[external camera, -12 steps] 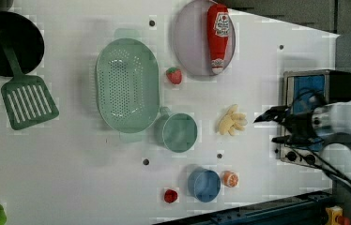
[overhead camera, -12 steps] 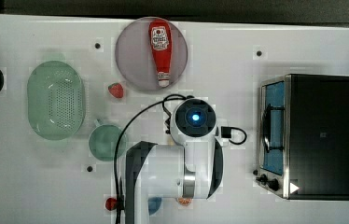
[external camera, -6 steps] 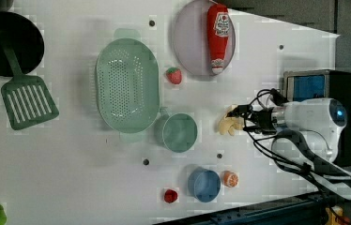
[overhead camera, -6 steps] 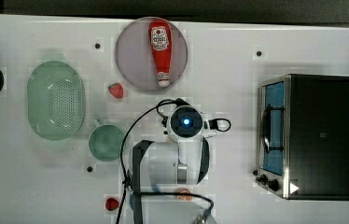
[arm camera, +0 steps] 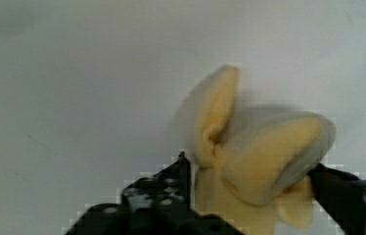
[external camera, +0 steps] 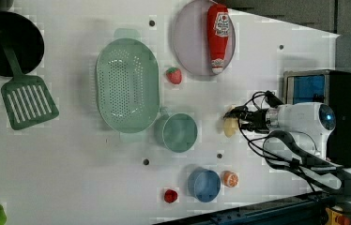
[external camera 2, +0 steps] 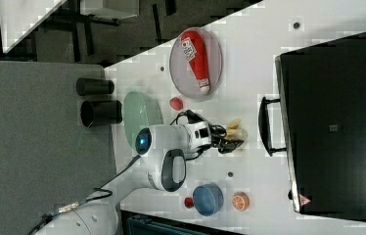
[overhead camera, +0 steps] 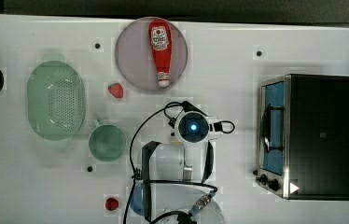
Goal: Pick Banana and place it in mug.
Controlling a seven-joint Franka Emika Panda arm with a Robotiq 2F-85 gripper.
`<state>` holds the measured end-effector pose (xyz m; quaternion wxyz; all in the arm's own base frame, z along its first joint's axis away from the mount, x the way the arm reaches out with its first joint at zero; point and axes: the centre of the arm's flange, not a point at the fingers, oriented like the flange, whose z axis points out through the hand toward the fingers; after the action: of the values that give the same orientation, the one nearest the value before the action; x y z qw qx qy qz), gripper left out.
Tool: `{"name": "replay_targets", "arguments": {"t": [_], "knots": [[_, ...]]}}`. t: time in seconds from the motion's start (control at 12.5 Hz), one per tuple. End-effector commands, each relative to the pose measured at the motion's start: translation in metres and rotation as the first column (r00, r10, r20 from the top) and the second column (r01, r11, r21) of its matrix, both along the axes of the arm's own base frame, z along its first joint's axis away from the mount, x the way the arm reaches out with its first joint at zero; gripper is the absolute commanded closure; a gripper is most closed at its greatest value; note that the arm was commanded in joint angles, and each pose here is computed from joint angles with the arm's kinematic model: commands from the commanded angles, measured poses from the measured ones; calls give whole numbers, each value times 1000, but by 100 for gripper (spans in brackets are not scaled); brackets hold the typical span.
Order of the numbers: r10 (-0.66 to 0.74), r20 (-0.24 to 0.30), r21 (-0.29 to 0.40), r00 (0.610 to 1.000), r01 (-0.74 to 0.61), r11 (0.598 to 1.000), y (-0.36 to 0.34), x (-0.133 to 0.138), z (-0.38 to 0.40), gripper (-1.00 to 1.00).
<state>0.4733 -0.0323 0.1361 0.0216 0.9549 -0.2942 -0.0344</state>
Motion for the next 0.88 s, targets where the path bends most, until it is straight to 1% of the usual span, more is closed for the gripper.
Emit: {"name": "replay_targets", "arguments": {"t": [0.08, 0.16, 0.24, 0.48, 0.56, 0.88], "knots": [[77, 20, 10, 997, -77, 997, 14, 4, 15, 26], [76, 22, 9, 997, -76, 997, 13, 4, 16, 43], [73, 28, 8, 997, -73, 997, 12, 5, 19, 43], [70, 93, 3, 993, -70, 998, 10, 13, 62, 43], [61, 108, 4, 992, -62, 998, 7, 14, 120, 43], [55, 106, 10, 993, -56, 998, 7, 4, 242, 43]]}}
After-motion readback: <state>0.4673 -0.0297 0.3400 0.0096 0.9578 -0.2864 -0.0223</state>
